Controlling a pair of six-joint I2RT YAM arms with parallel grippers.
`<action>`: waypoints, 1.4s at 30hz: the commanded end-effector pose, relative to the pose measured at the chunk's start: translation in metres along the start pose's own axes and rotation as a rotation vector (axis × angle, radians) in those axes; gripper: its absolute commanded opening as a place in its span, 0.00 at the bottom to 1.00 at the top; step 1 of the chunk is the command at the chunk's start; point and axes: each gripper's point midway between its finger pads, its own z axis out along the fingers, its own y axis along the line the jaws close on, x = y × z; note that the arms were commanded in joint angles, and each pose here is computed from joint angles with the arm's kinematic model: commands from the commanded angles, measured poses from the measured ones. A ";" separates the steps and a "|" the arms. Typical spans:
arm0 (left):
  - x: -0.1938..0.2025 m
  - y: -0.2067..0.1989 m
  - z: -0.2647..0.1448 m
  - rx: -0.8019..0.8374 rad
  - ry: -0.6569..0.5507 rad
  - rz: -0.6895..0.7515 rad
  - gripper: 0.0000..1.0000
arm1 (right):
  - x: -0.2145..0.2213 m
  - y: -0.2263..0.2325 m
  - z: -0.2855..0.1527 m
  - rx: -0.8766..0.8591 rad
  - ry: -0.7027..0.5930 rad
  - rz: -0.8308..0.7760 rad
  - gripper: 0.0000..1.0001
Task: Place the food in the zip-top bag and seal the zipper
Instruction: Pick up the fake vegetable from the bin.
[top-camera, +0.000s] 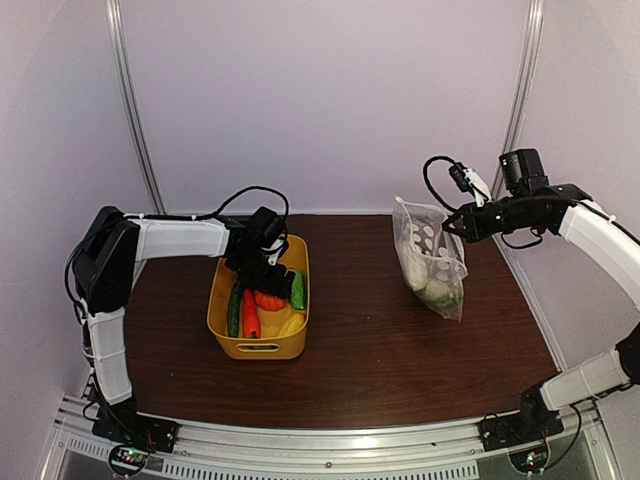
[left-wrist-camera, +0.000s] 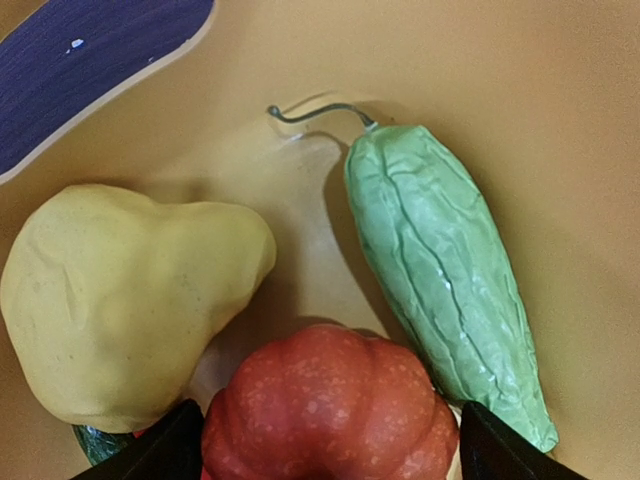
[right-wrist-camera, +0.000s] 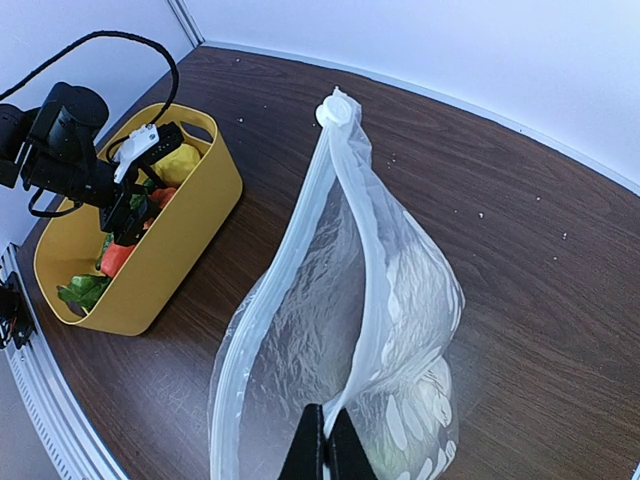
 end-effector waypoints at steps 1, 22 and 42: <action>0.001 -0.002 -0.007 0.023 0.010 0.015 0.91 | -0.002 -0.003 -0.002 0.013 -0.013 -0.009 0.00; 0.012 0.006 -0.002 -0.012 0.028 0.062 0.88 | -0.004 -0.003 -0.004 0.012 -0.013 -0.006 0.00; 0.009 0.001 -0.010 0.014 0.021 0.089 0.66 | -0.003 -0.004 -0.003 0.017 -0.012 -0.006 0.00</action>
